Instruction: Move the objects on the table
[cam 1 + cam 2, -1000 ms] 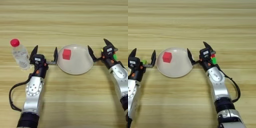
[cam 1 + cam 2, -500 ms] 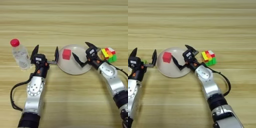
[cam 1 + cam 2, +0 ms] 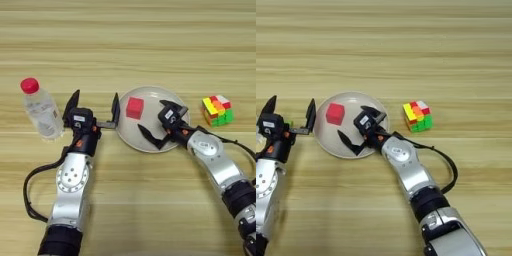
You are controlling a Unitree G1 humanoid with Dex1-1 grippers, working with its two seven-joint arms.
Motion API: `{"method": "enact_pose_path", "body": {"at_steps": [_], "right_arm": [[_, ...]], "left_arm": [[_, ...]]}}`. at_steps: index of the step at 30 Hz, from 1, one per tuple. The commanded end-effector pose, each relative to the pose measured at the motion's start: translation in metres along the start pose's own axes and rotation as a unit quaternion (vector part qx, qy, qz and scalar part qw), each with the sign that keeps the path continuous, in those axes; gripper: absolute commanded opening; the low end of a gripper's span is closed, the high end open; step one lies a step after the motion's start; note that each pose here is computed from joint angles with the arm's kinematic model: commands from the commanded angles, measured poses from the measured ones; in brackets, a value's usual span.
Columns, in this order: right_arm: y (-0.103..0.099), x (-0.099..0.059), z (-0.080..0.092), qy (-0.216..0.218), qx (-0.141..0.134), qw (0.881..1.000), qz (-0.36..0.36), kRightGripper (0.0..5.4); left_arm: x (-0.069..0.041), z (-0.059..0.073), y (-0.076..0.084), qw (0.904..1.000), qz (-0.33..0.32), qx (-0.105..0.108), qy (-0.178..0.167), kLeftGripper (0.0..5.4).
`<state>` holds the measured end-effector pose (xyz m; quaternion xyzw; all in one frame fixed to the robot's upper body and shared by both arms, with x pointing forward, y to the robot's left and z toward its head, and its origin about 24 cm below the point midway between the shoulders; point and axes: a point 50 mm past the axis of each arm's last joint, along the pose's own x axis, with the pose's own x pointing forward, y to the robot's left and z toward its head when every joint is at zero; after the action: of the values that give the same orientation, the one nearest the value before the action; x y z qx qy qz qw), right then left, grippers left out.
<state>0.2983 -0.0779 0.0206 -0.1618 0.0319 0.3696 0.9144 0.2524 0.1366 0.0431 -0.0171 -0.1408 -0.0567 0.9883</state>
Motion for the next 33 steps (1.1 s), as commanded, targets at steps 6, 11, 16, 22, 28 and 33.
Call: {"method": "enact_pose_path", "body": {"at_steps": [6, 11, 16, 22, 28, 33], "right_arm": [[0.004, -0.020, -0.024, 0.075, 0.042, 0.996, 0.040, 5.36], [0.002, -0.033, -0.028, 0.095, 0.031, 0.994, 0.046, 5.36], [0.003, -0.041, -0.026, 0.098, 0.034, 0.993, 0.047, 5.36], [0.009, -0.044, -0.016, 0.066, 0.052, 0.995, 0.054, 5.36], [0.006, -0.035, 0.003, 0.003, 0.050, 0.998, 0.030, 5.36], [0.007, -0.032, 0.017, -0.044, 0.045, 0.998, 0.021, 5.36]], "left_arm": [[-0.001, 0.000, -0.003, 1.0000, -0.001, 0.007, 0.003, 5.40], [-0.001, 0.000, -0.003, 1.0000, -0.001, 0.006, 0.004, 5.40], [-0.001, 0.000, -0.003, 1.0000, -0.002, 0.006, 0.005, 5.40], [-0.001, -0.001, -0.003, 1.0000, -0.002, 0.006, 0.006, 5.40], [-0.001, -0.001, -0.001, 0.9999, -0.001, 0.008, 0.007, 5.40], [-0.001, -0.001, 0.001, 0.9999, 0.000, 0.009, 0.006, 5.40]]}}
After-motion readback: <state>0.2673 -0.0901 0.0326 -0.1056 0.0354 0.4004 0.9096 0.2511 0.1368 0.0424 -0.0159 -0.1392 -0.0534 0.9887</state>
